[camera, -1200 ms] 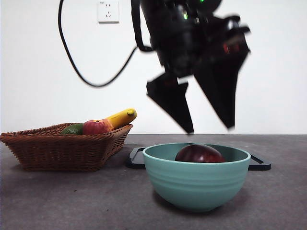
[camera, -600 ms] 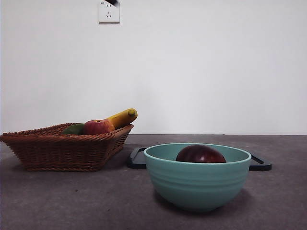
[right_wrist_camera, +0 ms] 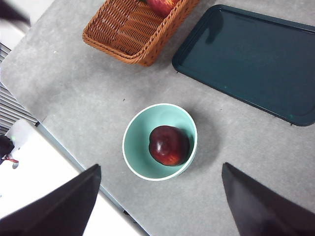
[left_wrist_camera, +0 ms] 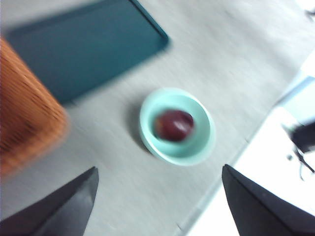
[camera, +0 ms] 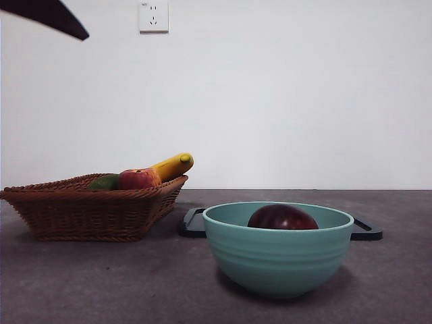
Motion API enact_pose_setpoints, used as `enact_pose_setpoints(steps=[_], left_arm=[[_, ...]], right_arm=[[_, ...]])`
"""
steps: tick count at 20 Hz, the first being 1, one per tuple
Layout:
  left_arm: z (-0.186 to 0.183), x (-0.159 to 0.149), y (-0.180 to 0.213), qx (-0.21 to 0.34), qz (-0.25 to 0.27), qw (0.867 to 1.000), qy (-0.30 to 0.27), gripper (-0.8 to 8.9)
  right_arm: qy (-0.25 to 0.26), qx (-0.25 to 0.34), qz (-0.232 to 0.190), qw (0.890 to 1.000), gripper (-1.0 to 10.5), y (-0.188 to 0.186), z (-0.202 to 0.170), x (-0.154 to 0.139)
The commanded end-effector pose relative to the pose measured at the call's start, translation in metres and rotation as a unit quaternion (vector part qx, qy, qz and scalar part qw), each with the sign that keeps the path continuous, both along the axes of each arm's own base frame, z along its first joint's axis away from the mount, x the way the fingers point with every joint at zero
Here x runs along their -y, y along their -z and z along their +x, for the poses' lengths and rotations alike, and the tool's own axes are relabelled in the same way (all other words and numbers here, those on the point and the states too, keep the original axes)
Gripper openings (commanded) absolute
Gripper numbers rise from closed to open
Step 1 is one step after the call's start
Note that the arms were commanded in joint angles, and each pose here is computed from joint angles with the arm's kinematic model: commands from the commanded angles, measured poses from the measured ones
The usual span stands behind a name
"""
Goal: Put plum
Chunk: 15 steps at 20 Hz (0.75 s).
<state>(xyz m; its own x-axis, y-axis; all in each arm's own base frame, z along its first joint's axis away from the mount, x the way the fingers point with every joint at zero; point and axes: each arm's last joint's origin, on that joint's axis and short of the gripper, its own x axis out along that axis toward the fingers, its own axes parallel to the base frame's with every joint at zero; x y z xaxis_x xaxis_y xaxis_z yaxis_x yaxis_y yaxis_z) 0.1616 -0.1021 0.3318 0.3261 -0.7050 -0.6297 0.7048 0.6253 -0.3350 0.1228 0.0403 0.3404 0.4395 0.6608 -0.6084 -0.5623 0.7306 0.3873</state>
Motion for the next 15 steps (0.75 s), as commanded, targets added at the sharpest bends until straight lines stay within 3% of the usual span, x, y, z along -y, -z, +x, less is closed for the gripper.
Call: enact_pose_setpoints(steps=[1,5,15], left_arm=[[-0.008,0.000,0.024,-0.039,0.002,0.999,0.004,4.04],[-0.020,0.000,0.047,-0.075,0.001,0.997,0.033,4.04],[-0.022,0.002,0.046,-0.073,-0.001,0.996,0.042,4.03]], right_arm=[[0.001,0.006,0.004,1.000,3.9,-0.005,0.001,-0.001],[0.003,0.006,0.001,1.000,3.9,-0.005,0.001,-0.001],[0.006,-0.008,0.002,1.000,3.9,-0.003,0.001,-0.001]])
